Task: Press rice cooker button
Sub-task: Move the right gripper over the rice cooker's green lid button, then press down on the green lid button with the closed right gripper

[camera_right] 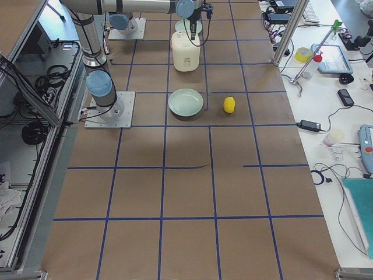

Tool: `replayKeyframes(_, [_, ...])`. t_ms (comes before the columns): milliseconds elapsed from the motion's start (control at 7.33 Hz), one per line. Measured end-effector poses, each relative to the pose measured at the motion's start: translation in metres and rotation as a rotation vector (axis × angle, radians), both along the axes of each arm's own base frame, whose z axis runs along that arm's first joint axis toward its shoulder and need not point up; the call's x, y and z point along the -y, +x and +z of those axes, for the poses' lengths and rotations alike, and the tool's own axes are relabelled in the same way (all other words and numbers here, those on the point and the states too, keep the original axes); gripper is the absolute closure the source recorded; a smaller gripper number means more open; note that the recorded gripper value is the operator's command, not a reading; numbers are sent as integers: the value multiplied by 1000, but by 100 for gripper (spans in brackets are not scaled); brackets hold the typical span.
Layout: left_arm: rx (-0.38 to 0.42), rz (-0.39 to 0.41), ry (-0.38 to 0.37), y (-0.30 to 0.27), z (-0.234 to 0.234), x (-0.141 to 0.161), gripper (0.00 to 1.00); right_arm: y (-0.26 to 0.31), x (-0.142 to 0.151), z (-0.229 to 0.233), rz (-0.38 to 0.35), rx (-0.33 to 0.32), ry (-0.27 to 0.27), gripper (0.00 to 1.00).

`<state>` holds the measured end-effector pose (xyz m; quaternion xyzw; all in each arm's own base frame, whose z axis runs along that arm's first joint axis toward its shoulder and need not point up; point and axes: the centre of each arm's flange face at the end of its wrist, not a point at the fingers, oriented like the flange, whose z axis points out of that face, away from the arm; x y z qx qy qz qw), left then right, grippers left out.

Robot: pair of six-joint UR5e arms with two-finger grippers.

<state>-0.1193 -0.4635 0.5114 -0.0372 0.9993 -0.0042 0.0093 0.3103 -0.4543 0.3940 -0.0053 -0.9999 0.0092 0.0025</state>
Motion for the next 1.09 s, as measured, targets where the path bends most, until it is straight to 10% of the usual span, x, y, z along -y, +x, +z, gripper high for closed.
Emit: replayKeyframes(1091, [0, 0, 0, 0, 0, 0, 0, 17, -15, -32, 67, -23, 52, 100])
